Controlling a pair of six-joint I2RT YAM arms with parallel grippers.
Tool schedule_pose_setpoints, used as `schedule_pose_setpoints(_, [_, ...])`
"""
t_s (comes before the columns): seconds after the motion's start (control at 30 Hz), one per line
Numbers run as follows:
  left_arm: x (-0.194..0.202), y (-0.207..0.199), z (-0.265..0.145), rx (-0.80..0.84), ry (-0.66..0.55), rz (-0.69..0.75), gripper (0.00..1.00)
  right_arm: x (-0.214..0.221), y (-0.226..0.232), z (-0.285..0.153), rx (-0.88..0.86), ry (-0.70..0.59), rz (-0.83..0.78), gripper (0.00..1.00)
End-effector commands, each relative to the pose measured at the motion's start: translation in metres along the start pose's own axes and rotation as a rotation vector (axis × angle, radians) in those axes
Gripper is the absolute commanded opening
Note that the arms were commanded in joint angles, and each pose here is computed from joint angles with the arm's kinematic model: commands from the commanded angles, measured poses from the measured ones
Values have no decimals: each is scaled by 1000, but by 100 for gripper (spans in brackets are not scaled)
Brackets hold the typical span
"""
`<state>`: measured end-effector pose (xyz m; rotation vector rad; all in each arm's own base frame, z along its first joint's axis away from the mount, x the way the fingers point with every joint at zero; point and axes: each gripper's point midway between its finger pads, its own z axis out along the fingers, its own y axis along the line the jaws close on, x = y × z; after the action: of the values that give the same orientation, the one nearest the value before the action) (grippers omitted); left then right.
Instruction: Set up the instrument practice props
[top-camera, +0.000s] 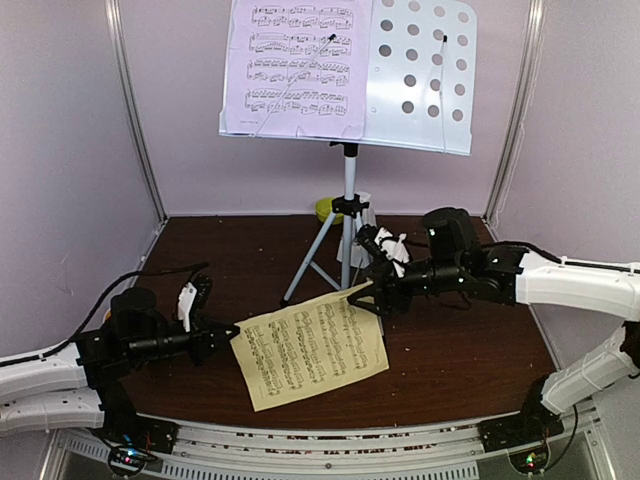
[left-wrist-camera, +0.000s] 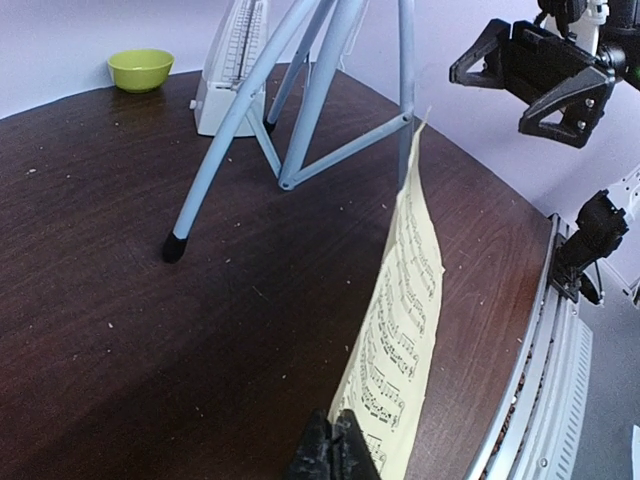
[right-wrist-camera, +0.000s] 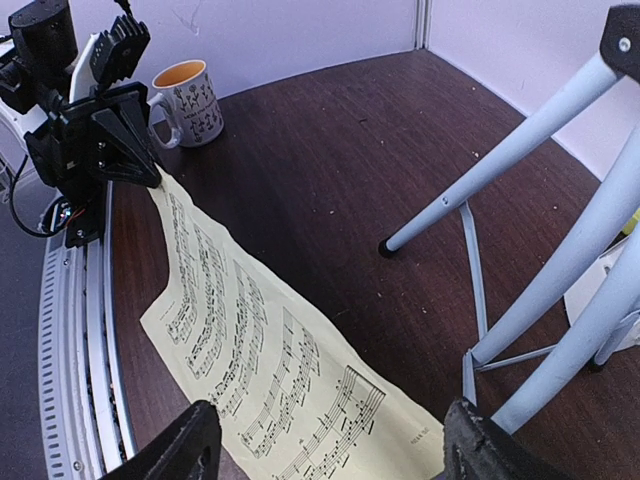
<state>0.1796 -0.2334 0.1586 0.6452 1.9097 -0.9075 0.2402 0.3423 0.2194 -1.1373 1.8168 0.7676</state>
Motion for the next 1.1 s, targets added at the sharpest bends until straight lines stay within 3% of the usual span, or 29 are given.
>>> schedule_pose_setpoints(0.0, [-10, -12, -2, 44, -49, 51, 0, -22, 4, -17, 4, -21, -71, 78])
schedule_pose_setpoints(0.47, [-24, -32, 3, 100, -38, 112, 0, -32, 15, -32, 36, -8, -189, 79])
schedule_pose_setpoints(1.07, [-30, -37, -2, 123, -70, 123, 0, -28, 13, -30, 46, 4, -197, 79])
